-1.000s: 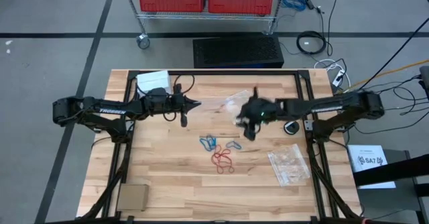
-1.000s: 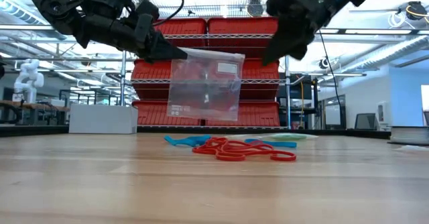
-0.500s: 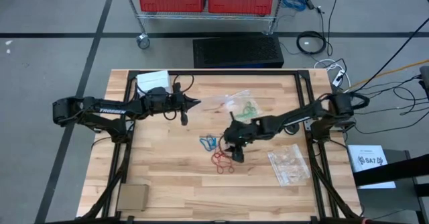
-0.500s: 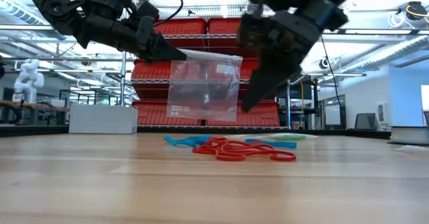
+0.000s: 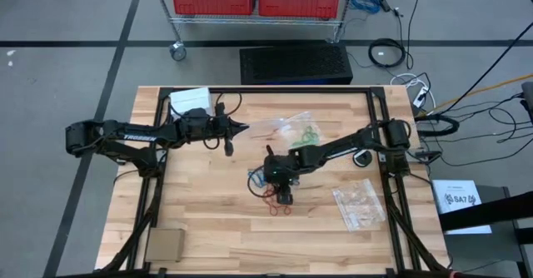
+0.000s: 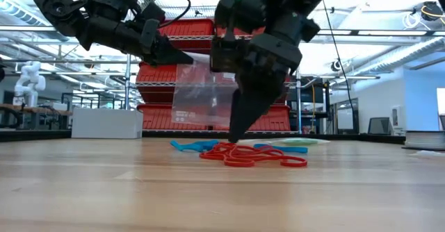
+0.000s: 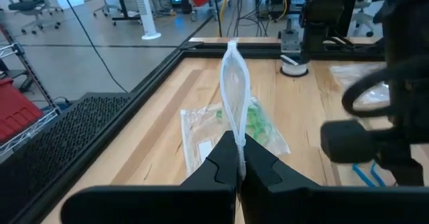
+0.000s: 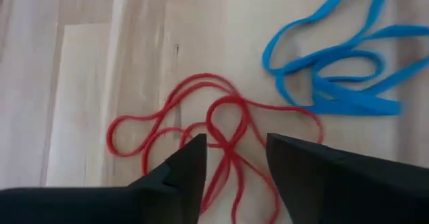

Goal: Sort rubber bands
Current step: Put the red rubber band into the top left transparent zip lock bag

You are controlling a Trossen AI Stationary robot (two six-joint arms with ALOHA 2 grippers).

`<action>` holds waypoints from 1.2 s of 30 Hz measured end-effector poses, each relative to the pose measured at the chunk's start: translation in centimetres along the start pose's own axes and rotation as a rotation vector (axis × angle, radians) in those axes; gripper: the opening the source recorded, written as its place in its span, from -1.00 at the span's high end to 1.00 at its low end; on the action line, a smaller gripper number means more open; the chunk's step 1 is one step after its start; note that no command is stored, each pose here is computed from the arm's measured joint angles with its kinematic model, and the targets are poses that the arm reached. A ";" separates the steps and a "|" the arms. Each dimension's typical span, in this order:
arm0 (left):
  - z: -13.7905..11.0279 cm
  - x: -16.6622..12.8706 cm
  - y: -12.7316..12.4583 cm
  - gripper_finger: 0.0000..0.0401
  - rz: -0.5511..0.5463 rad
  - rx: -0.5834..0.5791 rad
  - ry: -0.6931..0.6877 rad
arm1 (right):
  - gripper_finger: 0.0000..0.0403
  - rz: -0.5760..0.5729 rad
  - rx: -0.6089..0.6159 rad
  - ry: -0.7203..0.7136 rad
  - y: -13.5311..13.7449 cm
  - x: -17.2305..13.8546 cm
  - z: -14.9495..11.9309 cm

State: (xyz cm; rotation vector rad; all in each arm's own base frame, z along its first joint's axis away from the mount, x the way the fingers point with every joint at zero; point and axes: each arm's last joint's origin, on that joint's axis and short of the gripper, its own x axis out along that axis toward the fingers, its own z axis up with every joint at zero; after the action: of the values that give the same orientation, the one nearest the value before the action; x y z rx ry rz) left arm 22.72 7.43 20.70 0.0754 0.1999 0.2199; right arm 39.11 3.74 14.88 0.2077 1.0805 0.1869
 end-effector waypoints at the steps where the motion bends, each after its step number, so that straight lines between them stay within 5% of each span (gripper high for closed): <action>1: 0.0 0.0 0.0 0.99 0.000 0.002 -0.002 | 0.29 0.013 0.008 0.008 -0.1 0.3 -0.1; 15: 0.0 0.0 0.0 0.99 0.001 0.022 -0.003 | 0.96 0.061 0.047 0.006 -0.9 0.7 0.1; 36: 0.1 0.0 0.0 0.99 0.001 0.021 -0.009 | 1.00 -0.023 -0.034 0.043 2.7 -10.1 4.7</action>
State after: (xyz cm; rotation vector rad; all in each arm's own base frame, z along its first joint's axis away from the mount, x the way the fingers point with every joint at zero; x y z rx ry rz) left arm 22.73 7.45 20.78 0.0974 0.1935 0.2187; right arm 38.51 3.44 26.31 0.1611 1.1211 0.1900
